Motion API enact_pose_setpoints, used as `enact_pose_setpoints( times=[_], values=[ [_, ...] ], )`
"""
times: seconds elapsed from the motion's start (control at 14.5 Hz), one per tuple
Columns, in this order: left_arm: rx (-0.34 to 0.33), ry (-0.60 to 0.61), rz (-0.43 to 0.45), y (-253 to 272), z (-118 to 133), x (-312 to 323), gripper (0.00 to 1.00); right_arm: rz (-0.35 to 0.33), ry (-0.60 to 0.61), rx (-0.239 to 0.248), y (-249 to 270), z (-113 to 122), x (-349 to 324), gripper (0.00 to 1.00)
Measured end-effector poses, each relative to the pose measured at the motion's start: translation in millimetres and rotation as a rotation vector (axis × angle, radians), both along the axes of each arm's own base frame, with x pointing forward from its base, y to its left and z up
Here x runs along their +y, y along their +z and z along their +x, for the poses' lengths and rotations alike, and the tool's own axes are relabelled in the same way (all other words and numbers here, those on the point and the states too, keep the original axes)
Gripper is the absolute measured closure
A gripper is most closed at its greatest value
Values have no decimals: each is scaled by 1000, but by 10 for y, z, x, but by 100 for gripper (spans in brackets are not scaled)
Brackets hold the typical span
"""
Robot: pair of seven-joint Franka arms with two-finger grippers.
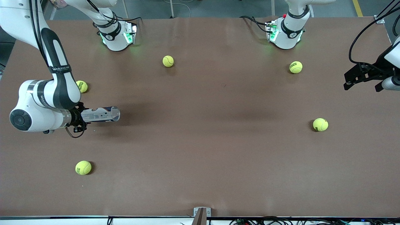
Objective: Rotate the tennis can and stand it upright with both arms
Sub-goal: 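Lift and carry the can with the right gripper toward the table middle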
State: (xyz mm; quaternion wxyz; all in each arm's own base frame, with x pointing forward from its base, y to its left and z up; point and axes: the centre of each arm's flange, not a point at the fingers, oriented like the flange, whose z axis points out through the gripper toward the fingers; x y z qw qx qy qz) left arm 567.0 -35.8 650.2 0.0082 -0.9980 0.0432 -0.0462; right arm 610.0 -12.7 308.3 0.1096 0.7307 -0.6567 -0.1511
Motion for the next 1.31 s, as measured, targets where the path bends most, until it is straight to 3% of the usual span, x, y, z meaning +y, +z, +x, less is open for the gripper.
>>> enact_pose_setpoints(
  times=[0.28,0.69,1.1,1.31],
  values=[
    [0,0,0,0,0,0,0,-15,-14,-30,427,122,912,31],
    [-1,0,0,4,0,1,0,-35,-58,-167,934,-105,2794,31],
    [-1,1,0,7,0,8,0,-8,-91,-264,658,-359,4005,31],
    [-2,2,0,8,0,9,0,-3,-85,-306,415,-376,4621,31]
  ],
)
